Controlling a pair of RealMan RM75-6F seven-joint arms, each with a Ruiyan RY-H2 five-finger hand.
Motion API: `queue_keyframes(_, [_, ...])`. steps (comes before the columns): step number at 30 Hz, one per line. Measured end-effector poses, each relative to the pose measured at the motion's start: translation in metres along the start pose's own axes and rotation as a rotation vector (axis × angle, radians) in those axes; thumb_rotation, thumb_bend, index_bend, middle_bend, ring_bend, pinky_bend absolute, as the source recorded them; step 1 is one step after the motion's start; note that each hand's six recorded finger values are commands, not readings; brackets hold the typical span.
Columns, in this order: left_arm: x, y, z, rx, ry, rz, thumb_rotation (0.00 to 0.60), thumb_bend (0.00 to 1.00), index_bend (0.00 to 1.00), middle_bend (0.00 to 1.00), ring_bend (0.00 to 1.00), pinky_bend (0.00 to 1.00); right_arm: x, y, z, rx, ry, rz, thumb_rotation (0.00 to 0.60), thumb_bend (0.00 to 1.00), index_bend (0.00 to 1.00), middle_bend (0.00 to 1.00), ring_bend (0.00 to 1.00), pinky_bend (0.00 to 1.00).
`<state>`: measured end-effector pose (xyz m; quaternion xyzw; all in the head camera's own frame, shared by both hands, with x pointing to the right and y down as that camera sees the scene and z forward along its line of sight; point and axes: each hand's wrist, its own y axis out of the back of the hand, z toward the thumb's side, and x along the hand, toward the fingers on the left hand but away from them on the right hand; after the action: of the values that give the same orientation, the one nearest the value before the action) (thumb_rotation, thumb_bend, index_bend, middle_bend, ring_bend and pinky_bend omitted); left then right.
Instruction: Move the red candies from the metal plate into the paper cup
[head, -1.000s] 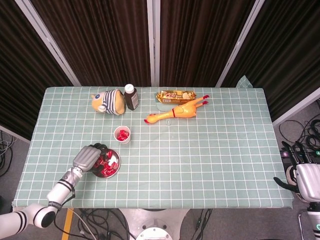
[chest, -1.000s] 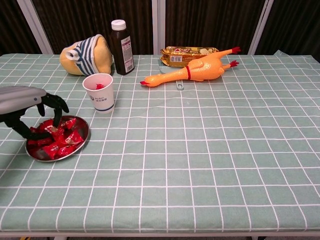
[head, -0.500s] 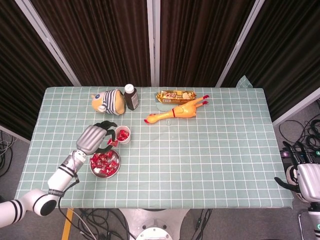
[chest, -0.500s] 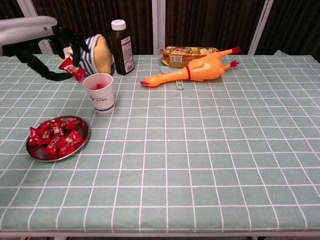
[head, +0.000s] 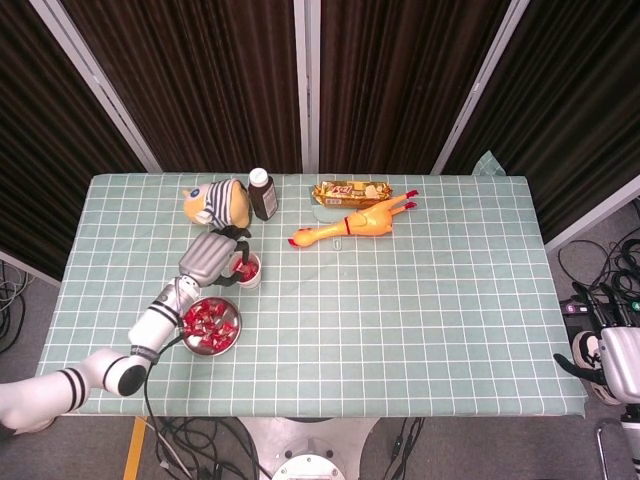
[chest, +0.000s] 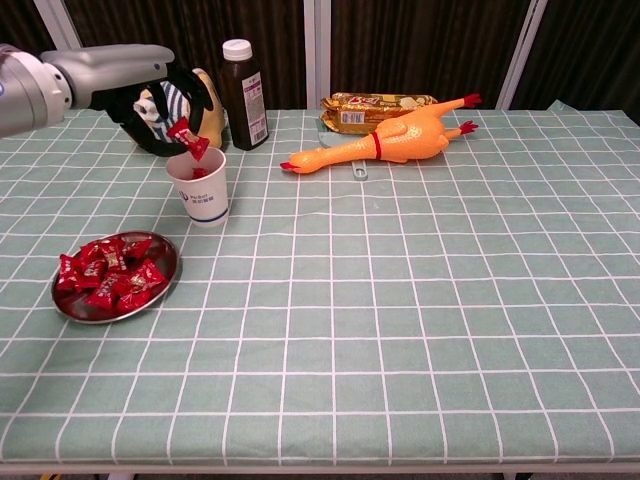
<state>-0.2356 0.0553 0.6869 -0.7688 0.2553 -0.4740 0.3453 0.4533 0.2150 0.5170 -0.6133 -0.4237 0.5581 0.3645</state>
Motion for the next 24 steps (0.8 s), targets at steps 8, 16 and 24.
queue_keyframes(8, [0.002, -0.007, -0.002, 0.039, 0.016, -0.025, 0.6, 0.37, 0.4, 0.31, 0.22, 0.35, -0.002, -0.001, 0.001, 0.0, 0.005, 0.003, 0.6, 0.02, 0.08, 0.23, 0.05, 0.24])
queue_keyframes(16, [-0.014, 0.0, -0.014, 0.028, 0.037, -0.002, 0.6, 0.37, 0.37, 0.3, 0.22, 0.35, -0.002, 0.0, 0.002, -0.002, 0.01, -0.001, 0.6, 0.02, 0.08, 0.24, 0.05, 0.24])
queue_keyframes(24, [-0.07, -0.002, -0.047, 0.022, 0.08, 0.055, 0.6, 0.33, 0.49, 0.3, 0.22, 0.35, -0.003, 0.0, 0.005, -0.001, 0.023, -0.001, 0.6, 0.02, 0.08, 0.24, 0.05, 0.24])
